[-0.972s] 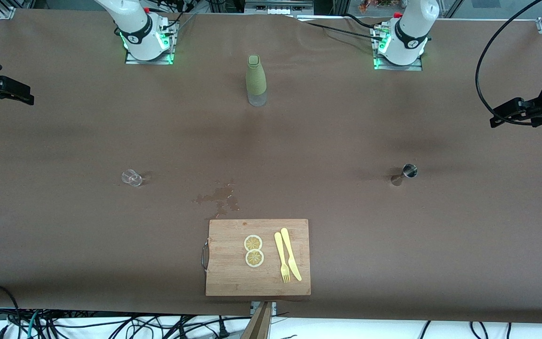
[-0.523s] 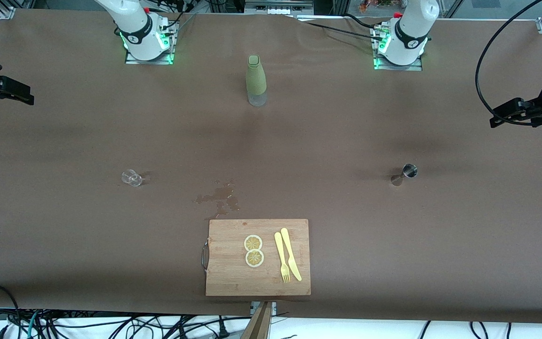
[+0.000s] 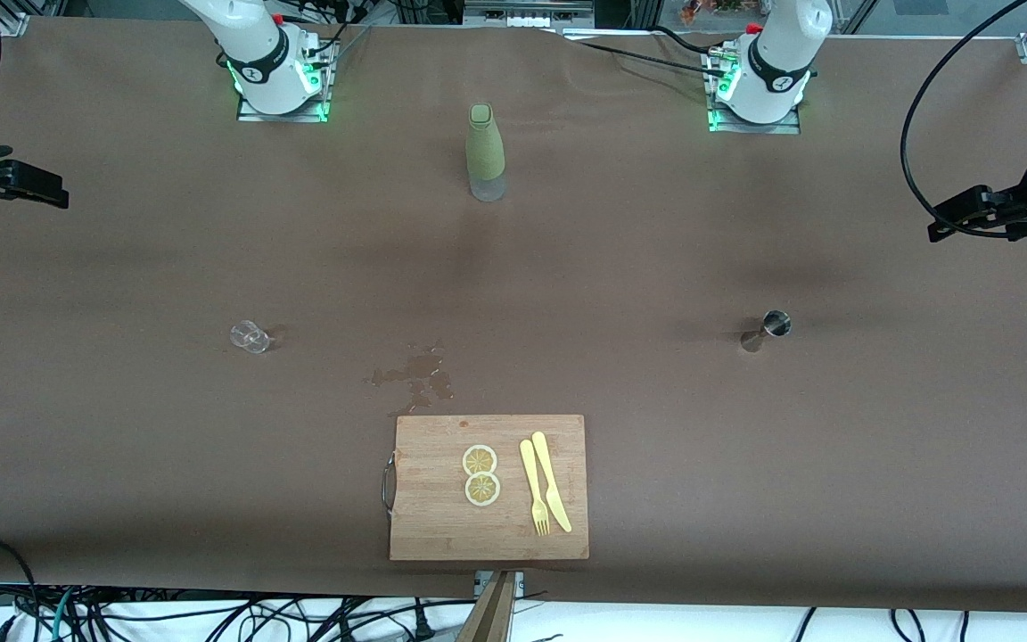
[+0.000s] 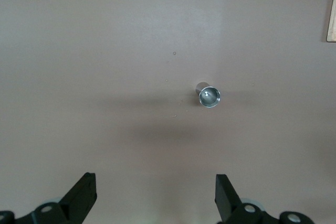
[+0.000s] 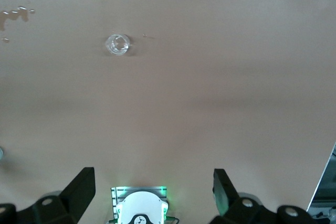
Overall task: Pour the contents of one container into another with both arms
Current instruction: 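Lower the left gripper to the steel jigger while the right gripper reaches the beaker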
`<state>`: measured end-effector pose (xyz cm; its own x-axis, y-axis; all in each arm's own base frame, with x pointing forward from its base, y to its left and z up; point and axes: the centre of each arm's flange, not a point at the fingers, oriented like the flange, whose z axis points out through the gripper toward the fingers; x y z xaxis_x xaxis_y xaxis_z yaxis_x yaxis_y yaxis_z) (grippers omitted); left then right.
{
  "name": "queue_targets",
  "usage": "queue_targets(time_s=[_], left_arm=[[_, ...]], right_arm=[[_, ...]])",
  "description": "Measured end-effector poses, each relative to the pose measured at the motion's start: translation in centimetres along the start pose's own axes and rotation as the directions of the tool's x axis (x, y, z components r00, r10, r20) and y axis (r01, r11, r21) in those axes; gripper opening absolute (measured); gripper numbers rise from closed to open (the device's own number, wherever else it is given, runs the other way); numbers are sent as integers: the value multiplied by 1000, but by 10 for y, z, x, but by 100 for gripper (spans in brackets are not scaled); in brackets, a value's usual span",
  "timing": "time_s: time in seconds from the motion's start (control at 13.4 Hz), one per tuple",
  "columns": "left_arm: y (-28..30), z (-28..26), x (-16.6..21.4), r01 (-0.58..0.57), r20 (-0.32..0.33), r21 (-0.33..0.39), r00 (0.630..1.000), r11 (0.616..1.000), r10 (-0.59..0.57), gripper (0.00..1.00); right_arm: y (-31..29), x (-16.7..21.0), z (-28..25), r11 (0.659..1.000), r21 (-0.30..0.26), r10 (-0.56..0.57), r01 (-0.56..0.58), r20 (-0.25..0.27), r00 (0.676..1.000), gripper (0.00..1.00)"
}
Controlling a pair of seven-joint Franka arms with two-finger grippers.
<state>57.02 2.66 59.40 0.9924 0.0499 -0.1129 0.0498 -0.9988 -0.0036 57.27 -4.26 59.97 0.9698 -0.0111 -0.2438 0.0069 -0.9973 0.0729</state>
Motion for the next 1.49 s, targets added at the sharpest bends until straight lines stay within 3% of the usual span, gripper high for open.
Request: queue_targets(time_s=[0.15,0.52,0.67,0.9,0.97,1.12,1.27,1.49], left_arm=[[-3,5,2,-21,9,0,1000,1000,21,100],[-53,32,18,-231,19,-64,972,971,233,100],[-69,41,22,-343,9,-87,938,935,345,100],[-93,58,31,-505,-58,-158,862,848,503,100],[-103,67,34,-537,-76,-182,843,824,533,100],[-123,91,42,-614,-131,-244,788,750,602,100],[-145,131,52,-717,-246,-316,695,622,676,100],[-171,210,69,-818,-408,-373,569,438,714,100]], right_arm=[[13,5,9,1000,5,23,-23,18,1000,100],[14,28,41,1000,3,24,-24,80,997,100],[12,39,57,1000,5,-8,8,111,994,100],[16,54,78,982,29,-191,188,131,973,100],[23,61,86,962,38,-271,269,116,955,100],[41,77,104,889,53,-457,455,59,887,100],[54,88,127,804,94,-588,587,-21,808,100],[79,98,182,668,201,-687,717,-204,698,100]])
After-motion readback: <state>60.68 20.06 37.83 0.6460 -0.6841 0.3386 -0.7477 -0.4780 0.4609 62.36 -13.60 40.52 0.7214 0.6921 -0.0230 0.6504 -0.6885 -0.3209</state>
